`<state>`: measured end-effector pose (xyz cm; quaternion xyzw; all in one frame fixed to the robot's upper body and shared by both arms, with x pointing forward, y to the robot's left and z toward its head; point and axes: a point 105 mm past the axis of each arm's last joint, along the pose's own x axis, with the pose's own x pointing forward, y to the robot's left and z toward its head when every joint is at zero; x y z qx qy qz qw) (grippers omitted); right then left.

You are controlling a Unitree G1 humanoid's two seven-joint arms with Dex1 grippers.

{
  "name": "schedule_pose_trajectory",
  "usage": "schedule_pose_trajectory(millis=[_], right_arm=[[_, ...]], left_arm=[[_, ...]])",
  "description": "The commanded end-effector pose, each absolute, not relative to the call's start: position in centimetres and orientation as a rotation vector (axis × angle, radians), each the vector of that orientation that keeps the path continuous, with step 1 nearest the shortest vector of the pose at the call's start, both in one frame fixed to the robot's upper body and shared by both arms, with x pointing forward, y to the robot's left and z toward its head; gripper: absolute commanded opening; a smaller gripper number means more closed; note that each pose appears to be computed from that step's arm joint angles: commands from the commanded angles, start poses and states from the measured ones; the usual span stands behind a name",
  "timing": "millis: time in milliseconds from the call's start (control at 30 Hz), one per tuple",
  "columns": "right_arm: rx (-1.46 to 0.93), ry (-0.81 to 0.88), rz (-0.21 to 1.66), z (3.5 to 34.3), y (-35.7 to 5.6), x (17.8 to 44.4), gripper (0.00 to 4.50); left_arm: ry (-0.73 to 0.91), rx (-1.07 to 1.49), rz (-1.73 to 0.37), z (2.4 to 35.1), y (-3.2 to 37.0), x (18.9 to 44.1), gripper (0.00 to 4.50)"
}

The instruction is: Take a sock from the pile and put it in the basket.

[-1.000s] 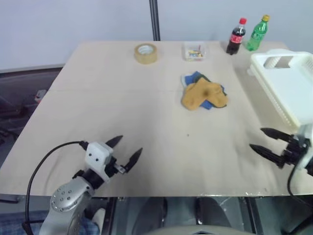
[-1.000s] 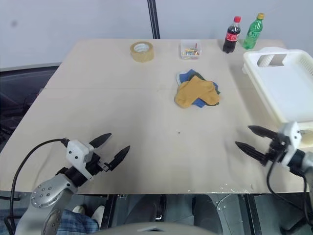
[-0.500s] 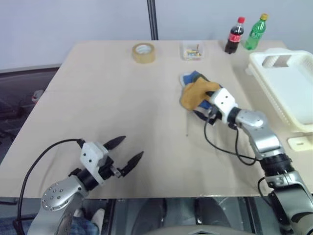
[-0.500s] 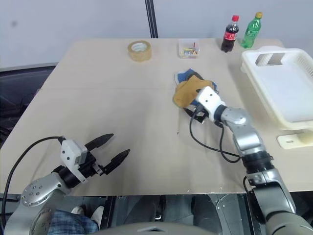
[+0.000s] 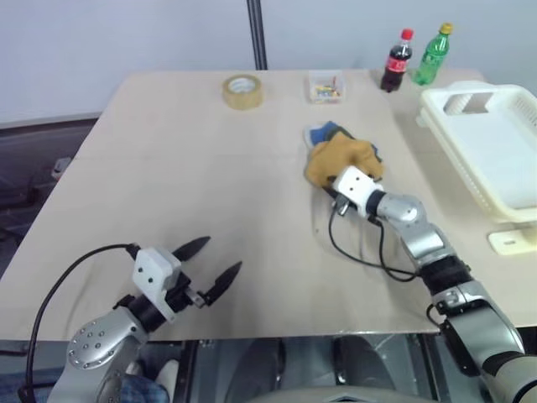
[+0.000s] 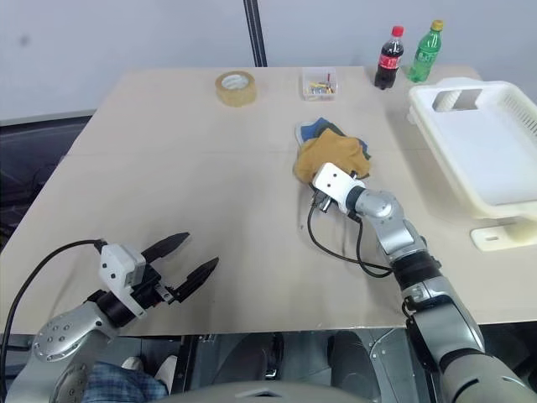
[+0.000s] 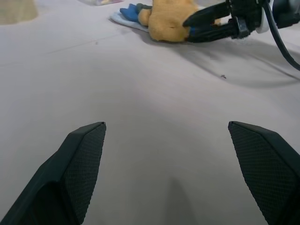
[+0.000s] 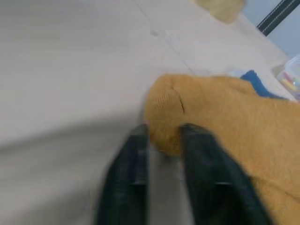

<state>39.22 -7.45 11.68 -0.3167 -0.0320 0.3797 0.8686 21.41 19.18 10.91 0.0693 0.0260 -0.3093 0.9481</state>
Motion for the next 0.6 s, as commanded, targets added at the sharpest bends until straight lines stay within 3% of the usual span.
schedule_pose_trajectory(millis=[33,300,400,533,600], right_arm=[[-0.683,-0.125,0.780,13.0,-7.1,39.5,0.04],[-0.658,-0.127,0.827,12.9,-6.6,38.9,0.04],[-0.651,-0.130,0.848,13.1,-6.5,38.7,0.77],[-0.649,-0.102,0.879,12.6,-6.0,38.6,2.49],[-0.652,-0.080,0.849,12.3,-6.0,39.1,2.49]], left_arm=[[0.004,0.171,-0.619,12.1,19.2,21.3,4.50],[0.006,0.170,-0.611,12.0,19.2,21.1,4.50],[0.008,0.171,-0.607,11.9,19.3,21.0,4.50],[0.014,0.169,-0.606,11.7,19.3,20.8,4.50],[0.014,0.167,-0.607,11.7,19.2,20.8,4.50]])
